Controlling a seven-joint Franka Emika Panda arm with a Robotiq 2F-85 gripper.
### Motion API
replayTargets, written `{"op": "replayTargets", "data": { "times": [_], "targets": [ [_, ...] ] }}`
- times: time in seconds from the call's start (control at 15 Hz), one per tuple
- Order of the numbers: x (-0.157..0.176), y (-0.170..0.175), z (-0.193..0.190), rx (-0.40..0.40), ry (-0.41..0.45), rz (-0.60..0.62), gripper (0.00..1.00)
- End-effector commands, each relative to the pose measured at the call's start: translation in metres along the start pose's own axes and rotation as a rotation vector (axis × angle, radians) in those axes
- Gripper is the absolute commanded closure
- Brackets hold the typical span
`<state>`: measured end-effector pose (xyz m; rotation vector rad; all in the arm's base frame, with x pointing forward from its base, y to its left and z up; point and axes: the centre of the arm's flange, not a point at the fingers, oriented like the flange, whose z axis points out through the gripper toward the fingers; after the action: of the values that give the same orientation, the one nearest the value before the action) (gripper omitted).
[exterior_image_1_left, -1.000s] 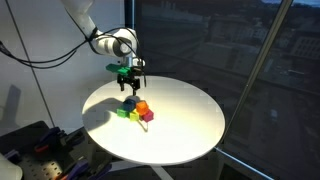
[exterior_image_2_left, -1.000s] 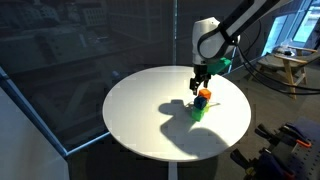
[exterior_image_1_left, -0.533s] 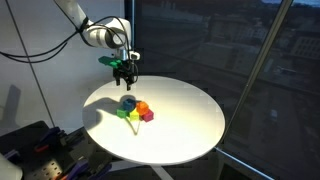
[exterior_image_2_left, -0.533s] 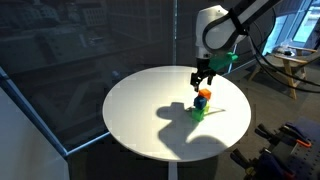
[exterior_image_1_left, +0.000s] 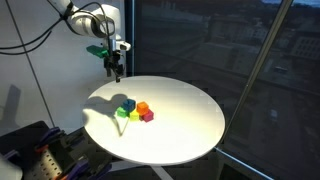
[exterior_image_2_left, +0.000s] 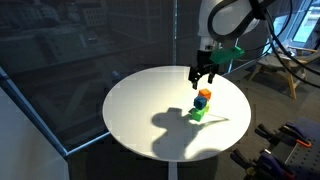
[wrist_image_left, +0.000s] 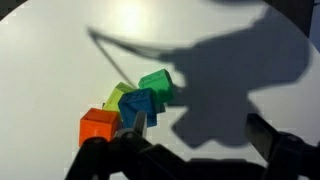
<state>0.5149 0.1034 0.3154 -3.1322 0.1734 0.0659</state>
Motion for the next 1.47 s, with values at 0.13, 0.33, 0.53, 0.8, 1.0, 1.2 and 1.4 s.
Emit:
{"op": "replayTargets", "data": {
  "times": [0.13,0.33,0.53,0.8,1.0,1.2,1.4],
  "targets": [
    [-0.033,-0.013,-0.035,0.019,0.002,-0.006,0.0],
    [-0.04,-0.015,-0.049,0.018,0.03,0.0,0.0],
    [-0.046,-0.011,-0.061,0.023,0.062,0.028,0.0],
    [-0.053,-0.004,-0.074,0.027,0.087,0.058,0.0],
    [-0.056,0.0,-0.079,0.028,0.096,0.067,0.0],
    [-0.047,-0.004,-0.074,0.026,0.094,0.045,0.0],
    [-0.047,-0.003,-0.074,0.026,0.093,0.046,0.0]
  ]
}}
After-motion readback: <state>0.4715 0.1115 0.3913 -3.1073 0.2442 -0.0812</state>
